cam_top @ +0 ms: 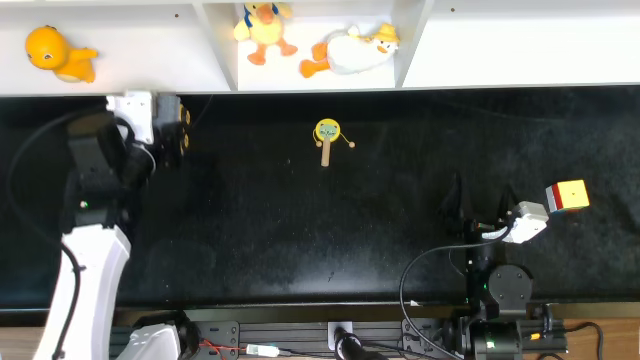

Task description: Store Toys

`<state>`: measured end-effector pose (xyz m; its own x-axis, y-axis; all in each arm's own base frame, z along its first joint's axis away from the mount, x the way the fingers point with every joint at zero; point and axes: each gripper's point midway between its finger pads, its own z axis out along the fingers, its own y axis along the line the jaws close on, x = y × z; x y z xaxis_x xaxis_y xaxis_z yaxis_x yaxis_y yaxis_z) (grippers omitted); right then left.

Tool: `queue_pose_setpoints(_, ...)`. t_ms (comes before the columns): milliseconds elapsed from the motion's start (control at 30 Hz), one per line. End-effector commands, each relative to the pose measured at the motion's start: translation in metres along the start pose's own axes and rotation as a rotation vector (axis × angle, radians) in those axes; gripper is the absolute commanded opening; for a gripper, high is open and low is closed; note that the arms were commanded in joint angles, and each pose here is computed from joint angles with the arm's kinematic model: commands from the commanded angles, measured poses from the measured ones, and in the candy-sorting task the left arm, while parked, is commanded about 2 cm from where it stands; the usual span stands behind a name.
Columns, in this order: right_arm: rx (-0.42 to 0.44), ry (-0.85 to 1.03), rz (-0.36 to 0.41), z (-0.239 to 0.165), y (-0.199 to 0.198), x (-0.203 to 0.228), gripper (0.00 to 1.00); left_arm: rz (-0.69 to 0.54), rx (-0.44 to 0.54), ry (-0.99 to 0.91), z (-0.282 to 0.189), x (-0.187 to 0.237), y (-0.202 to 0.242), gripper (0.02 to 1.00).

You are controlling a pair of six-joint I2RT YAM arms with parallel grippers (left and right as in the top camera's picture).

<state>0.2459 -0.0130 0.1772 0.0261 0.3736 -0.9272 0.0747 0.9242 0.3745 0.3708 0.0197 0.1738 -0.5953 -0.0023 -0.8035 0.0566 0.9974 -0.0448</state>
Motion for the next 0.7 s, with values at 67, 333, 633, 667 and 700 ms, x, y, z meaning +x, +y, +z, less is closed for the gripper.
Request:
queue_pose_setpoints(67,0.0,0.001,0.003,0.0,-0.001,0.004,0.996,0.008,0.004,-0.021,0.014,-0.037,0.003,0.354)
queue_pose_setpoints(333,0.0,0.002,0.004,0.0,-0.001,0.004,0.996,0.003,0.012,0.017,0.054,-0.065,0.01,0.349)
queue_pose_setpoints(633,0.0,0.001,0.004,0.0,-0.001,0.004,0.993,-0.007,0.02,0.053,0.095,-0.071,0.017,0.349)
queue_pose_setpoints(667,0.0,0.001,0.003,0.0,-0.001,0.004,0.996,-0.008,0.02,0.055,0.098,-0.071,0.017,0.349)
queue_pose_setpoints(700,0.0,0.001,0.004,0.0,-0.001,0.004,0.996,-0.008,0.021,0.057,0.101,-0.07,0.018,0.349)
